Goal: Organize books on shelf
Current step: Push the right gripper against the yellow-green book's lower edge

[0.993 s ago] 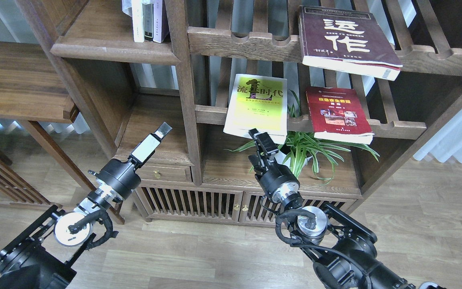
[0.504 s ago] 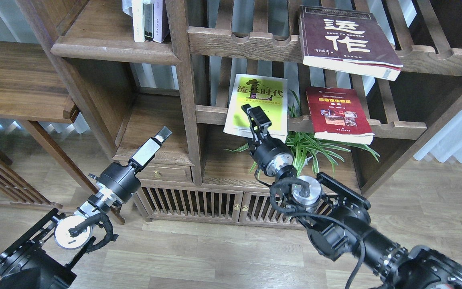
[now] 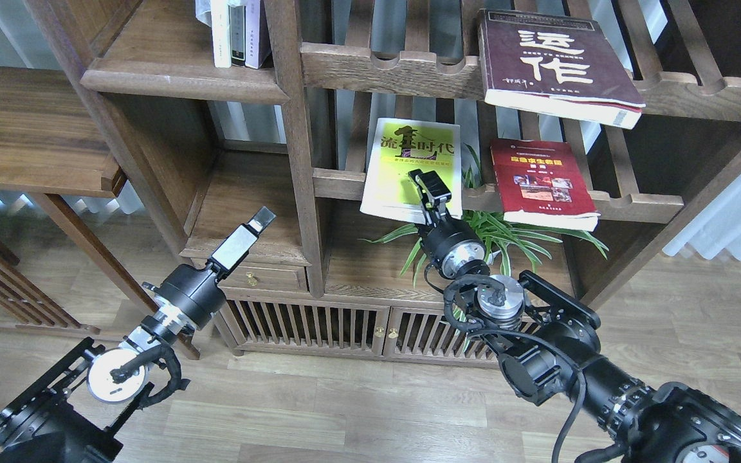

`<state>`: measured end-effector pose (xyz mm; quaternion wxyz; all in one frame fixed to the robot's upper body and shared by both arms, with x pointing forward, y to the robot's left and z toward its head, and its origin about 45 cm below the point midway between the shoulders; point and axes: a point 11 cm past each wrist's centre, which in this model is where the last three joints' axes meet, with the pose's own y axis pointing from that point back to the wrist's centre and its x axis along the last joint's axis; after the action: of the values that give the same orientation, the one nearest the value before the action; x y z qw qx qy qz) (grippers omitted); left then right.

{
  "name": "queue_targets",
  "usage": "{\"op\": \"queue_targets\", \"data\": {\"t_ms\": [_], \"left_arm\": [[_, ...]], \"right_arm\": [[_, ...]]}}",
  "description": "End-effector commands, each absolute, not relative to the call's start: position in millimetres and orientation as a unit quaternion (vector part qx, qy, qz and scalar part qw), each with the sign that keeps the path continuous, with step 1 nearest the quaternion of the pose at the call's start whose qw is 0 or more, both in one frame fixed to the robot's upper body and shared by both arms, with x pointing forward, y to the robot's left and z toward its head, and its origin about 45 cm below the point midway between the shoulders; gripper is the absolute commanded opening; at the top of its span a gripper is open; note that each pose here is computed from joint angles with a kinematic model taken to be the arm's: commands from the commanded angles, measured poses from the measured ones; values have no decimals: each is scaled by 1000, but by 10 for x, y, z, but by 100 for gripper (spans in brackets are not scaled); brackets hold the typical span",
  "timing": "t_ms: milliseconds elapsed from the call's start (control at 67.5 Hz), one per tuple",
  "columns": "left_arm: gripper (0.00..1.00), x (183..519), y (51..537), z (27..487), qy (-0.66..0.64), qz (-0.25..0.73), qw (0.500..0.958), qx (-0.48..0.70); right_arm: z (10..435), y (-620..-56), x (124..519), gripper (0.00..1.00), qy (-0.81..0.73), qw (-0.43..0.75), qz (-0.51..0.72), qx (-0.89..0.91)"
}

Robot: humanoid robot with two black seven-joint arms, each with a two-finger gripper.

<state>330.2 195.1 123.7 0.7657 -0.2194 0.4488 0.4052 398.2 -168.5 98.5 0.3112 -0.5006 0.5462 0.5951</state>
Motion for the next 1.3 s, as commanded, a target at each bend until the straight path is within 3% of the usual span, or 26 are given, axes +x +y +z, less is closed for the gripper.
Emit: {"op": "queue_targets", "data": {"t_ms": [0,222,400,593,667,726,741,770,1141,1289], "left_arm": [[100,3304,1943,1239,449,404,766,-219],[100,3290,1963,1222,450,405,767,-214],[100,3220,1980,1146,458,408,762,-207],[100,3219,1979,1146,458,408,763,-207],[100,3215,1987,1140,458,409,762,-206],[100,3210,1991,1131,459,409,761,-206],[100,3210,1991,1131,459,409,761,-206],[100,3205,1992,1126,459,410,761,-205],[100,3184,2013,1103,461,413,758,-206],[100,3031,2052,956,476,422,746,-199]], "right_arm": [[963,-1745,3993,91,554,314,595,-491],[949,-1757,3991,87,556,312,594,-490],[922,-1778,3966,67,556,317,594,-487],[934,-1796,3975,56,556,322,594,-484],[918,-1792,3944,45,553,326,596,-482],[903,-1787,3883,22,542,341,599,-481],[920,-1780,3861,12,533,352,600,-482],[948,-1774,3855,6,525,362,600,-483],[970,-1616,3713,5,497,365,608,-500],[1069,-1541,3713,5,480,374,612,-506]]}}
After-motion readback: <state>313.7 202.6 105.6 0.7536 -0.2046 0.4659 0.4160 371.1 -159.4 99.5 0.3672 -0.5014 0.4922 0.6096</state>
